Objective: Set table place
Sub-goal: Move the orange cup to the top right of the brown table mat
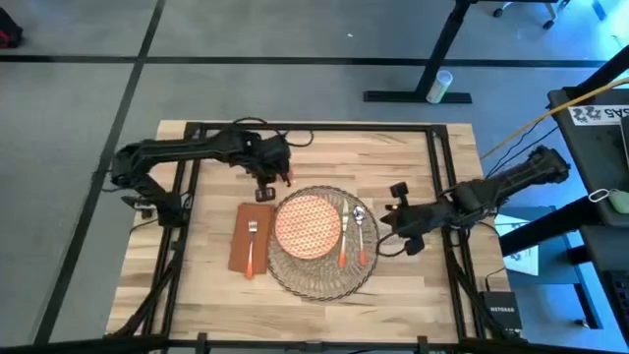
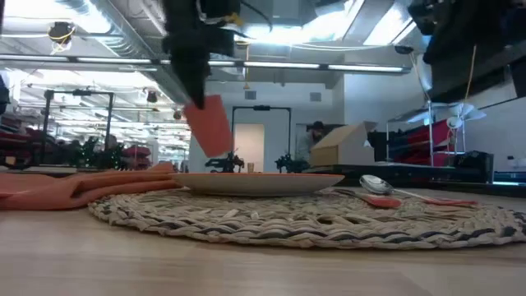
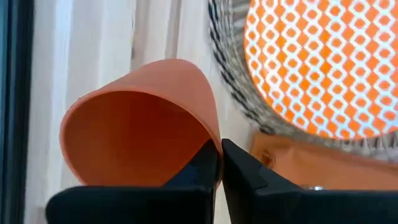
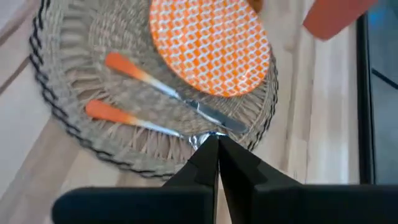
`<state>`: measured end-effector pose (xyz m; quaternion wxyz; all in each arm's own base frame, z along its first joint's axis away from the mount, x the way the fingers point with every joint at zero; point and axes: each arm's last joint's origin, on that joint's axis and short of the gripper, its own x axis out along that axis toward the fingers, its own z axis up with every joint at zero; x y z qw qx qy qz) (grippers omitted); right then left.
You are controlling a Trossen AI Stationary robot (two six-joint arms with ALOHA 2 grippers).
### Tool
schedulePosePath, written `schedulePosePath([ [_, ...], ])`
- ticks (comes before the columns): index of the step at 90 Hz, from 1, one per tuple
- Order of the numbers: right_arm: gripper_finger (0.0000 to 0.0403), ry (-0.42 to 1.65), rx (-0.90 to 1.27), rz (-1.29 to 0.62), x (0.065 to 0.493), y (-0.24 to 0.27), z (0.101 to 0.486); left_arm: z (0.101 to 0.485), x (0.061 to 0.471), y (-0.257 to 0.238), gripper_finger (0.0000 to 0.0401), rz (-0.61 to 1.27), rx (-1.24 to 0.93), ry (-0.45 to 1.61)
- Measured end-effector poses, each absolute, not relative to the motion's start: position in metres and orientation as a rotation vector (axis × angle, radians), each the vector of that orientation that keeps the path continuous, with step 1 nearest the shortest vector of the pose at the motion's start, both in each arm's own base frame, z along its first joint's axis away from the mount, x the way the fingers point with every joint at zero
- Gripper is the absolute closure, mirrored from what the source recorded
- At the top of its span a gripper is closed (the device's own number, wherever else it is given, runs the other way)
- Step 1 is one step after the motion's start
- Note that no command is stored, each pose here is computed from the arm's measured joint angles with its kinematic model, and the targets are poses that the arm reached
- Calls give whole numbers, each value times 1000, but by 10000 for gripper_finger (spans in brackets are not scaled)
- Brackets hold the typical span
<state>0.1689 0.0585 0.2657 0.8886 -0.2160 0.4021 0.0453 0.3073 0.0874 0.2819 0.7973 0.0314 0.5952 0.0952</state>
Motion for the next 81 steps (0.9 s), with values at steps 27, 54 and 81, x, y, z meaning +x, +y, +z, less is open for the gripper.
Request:
schedulePosePath([
  [27,403,847,-393,70,168,42,256,302,367,110,401,130,148,1309],
  [54,403,864,-381,46,171,30,256,315,390,131,401,91,107,1359],
  [81,403,874,-331,45,172,21,255,272,400,156,401,158,97,1524],
])
